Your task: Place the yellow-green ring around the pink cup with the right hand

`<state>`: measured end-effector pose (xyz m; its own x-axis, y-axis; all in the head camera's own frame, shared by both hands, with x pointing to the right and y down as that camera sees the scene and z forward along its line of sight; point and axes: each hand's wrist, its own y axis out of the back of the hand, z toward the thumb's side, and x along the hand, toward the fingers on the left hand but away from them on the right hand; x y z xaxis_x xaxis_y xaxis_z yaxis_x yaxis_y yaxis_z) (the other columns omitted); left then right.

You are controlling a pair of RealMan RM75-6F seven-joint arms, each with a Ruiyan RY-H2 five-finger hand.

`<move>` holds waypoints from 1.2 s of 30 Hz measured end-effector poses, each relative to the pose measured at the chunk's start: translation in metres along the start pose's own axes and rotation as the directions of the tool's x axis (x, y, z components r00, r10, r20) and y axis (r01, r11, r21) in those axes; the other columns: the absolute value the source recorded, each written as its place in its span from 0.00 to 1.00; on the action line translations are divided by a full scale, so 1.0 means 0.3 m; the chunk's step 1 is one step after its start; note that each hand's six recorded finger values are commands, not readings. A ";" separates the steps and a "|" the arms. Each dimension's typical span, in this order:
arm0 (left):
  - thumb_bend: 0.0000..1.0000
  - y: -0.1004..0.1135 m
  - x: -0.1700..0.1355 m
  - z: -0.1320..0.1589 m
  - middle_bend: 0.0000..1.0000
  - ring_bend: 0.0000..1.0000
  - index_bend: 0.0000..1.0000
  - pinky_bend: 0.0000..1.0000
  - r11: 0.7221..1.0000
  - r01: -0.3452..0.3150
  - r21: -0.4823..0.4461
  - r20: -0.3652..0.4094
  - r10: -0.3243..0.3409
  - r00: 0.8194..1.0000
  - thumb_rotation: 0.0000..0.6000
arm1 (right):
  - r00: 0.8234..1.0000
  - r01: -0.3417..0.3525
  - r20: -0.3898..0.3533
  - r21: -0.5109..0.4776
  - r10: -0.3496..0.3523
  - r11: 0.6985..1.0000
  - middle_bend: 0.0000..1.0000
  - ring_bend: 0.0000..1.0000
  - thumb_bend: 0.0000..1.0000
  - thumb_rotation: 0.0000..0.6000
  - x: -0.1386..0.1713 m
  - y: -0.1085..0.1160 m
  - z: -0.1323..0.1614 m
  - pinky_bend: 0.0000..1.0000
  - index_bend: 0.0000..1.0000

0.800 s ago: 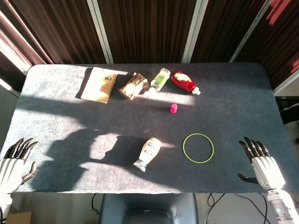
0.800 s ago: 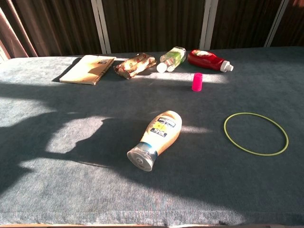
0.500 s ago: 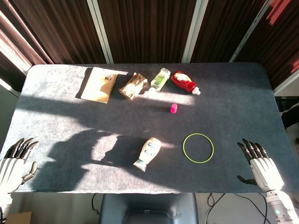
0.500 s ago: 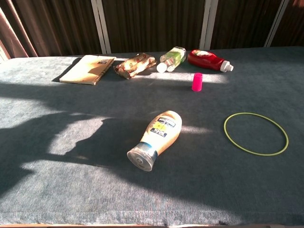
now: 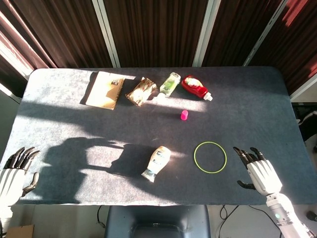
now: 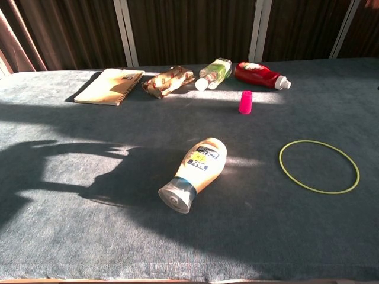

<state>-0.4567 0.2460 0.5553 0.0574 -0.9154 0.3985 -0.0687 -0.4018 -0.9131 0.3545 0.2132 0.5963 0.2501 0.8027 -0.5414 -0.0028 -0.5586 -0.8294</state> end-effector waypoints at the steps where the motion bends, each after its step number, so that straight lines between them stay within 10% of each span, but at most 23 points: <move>1: 0.49 0.002 -0.001 -0.003 0.09 0.05 0.17 0.16 1.000 -0.001 -0.003 -0.004 0.001 1.000 1.00 | 1.000 0.002 -0.018 -0.001 -0.002 1.000 0.69 0.86 0.07 1.00 -0.017 -0.006 0.021 0.76 0.38; 10: 0.49 0.010 -0.002 -0.014 0.10 0.05 0.21 0.17 1.000 0.001 -0.014 -0.017 -0.001 1.000 1.00 | 0.996 -0.024 -0.092 -0.039 0.021 0.999 0.88 1.00 0.27 1.00 -0.081 -0.045 0.093 1.00 0.56; 21: 0.49 0.015 -0.009 -0.027 0.11 0.05 0.23 0.17 1.000 0.007 -0.023 -0.049 -0.008 0.999 1.00 | 0.976 -0.204 -0.095 -0.076 0.197 0.976 0.92 1.00 0.41 1.00 -0.133 -0.178 0.064 1.00 0.63; 36: 0.49 0.016 -0.015 -0.027 0.11 0.05 0.23 0.18 1.000 0.012 -0.025 -0.054 -0.014 0.998 1.00 | 0.972 -0.234 -0.048 -0.081 0.231 0.969 0.92 1.00 0.41 1.00 -0.177 -0.243 0.016 1.00 0.59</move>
<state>-0.4655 0.2479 0.5498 0.0046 -0.9098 0.4150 -0.0929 -0.4136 -0.9057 0.3368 0.2123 0.6850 0.2887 0.6414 -0.7108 0.0169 -0.7457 -0.6660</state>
